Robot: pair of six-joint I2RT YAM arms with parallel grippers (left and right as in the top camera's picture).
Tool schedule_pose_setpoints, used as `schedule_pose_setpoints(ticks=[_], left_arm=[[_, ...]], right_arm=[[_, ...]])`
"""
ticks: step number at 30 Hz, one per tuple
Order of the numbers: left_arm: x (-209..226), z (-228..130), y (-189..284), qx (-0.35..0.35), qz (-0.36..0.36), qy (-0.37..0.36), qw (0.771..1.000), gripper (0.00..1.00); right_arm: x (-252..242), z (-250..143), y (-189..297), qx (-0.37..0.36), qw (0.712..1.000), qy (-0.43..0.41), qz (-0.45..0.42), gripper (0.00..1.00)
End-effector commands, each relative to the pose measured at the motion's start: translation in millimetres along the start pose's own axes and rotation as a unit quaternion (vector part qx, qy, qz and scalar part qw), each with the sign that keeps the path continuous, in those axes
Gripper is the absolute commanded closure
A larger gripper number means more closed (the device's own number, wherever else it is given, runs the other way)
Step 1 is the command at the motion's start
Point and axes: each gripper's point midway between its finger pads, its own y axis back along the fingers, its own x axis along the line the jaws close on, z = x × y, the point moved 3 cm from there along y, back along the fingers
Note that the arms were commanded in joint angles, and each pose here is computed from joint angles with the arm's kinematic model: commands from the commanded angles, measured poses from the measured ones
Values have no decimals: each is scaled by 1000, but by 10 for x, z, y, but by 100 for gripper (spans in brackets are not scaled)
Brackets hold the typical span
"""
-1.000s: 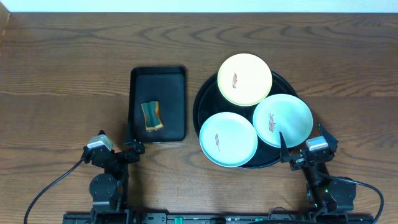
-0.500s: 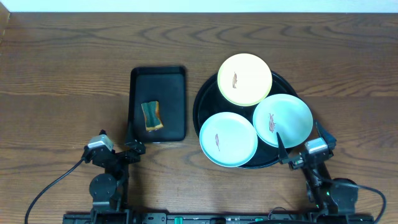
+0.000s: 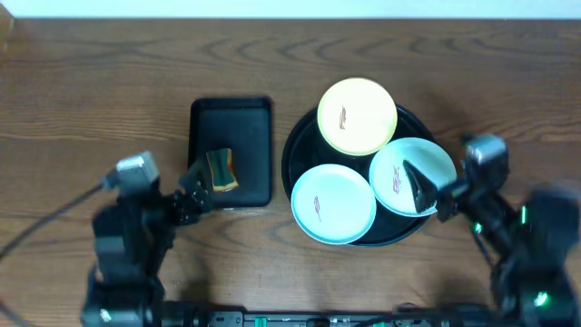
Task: Clean dirty plates on tray and stack at the side
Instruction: 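Move left gripper to sponge and right gripper to right green plate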
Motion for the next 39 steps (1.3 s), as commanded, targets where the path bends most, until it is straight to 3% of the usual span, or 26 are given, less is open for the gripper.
schedule_pose_setpoints(ticks=[1,3,5,11,13,17,20,24,29,39], left_arm=[[-248,134,-111,134,-20,24,991,11],[-219,95,-223,228,19,43,973,11],[-194,38,-297,265,32,51,962,11],[-375,-248,-462,360,-27,87,929,11],[-434,-331,-496,379,-34,77,922,11],[-611,-487,-505,401,-51,23,914,11],[-661,-571,-499,400,-29,-27,916,11],[-722,-638,-492,394,-11,-69,917,12],[-860,-704,-472,397,-28,-83,914,15],[-967,-684,-516,381,-47,-89,919,18]], right_arm=[[-38,198,-261,105,990,-76,59,1],[-174,130,-518,189,972,-127,64,1],[-231,88,-665,204,964,-156,68,1],[-293,-292,-960,273,921,-270,70,1],[-217,-498,-989,316,907,-267,82,12],[-12,-1068,-964,443,859,-252,56,22],[155,-1438,-921,521,824,-221,30,40],[192,-1781,-892,571,795,-201,-37,44],[188,-2108,-876,584,782,-211,-62,50],[259,-2508,-889,564,794,-224,-37,65]])
